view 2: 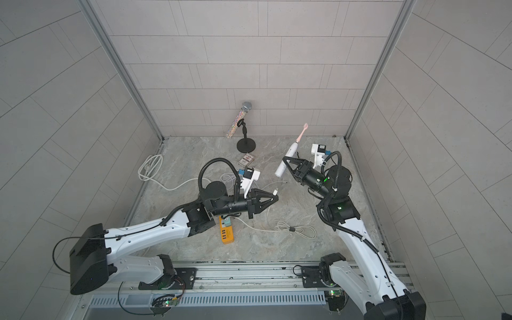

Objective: Charge the electric toothbrush
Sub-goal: Insert the charging cable into the electric toothbrush.

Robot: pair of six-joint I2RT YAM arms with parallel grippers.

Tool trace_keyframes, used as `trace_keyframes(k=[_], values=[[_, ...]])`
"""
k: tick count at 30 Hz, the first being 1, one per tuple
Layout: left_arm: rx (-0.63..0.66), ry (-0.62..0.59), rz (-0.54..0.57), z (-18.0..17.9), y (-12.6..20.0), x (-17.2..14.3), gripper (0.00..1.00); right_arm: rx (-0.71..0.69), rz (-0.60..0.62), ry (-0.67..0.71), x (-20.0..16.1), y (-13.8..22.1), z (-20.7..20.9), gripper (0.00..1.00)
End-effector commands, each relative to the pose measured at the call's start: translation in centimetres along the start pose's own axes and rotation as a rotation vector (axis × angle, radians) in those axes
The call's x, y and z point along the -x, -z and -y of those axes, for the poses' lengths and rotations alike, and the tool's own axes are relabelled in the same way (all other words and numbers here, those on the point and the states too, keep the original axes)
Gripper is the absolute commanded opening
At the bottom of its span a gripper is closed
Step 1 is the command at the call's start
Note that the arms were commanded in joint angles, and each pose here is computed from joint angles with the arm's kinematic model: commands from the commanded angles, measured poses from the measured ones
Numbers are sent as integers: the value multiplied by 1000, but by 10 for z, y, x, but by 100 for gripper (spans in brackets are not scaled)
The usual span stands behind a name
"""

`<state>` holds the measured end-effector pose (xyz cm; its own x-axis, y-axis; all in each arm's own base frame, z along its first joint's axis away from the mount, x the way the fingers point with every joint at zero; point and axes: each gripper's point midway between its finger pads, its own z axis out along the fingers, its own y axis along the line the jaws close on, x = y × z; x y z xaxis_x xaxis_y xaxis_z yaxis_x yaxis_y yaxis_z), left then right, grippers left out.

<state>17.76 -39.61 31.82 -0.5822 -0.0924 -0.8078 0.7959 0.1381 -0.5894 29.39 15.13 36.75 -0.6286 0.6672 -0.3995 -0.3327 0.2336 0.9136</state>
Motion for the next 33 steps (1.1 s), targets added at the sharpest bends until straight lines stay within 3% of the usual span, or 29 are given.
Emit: trace_keyframes(k=[1, 17, 33], values=[[15, -46, -28, 2, 2, 5, 0, 66, -1, 3, -3, 7, -21, 5], [33, -84, -10, 1, -3, 24, 0, 46, -43, 11, -21, 16, -18, 4], [123, -155, -85, -15, 3, 10, 0, 15, -62, 47, -26, 16, -25, 3]])
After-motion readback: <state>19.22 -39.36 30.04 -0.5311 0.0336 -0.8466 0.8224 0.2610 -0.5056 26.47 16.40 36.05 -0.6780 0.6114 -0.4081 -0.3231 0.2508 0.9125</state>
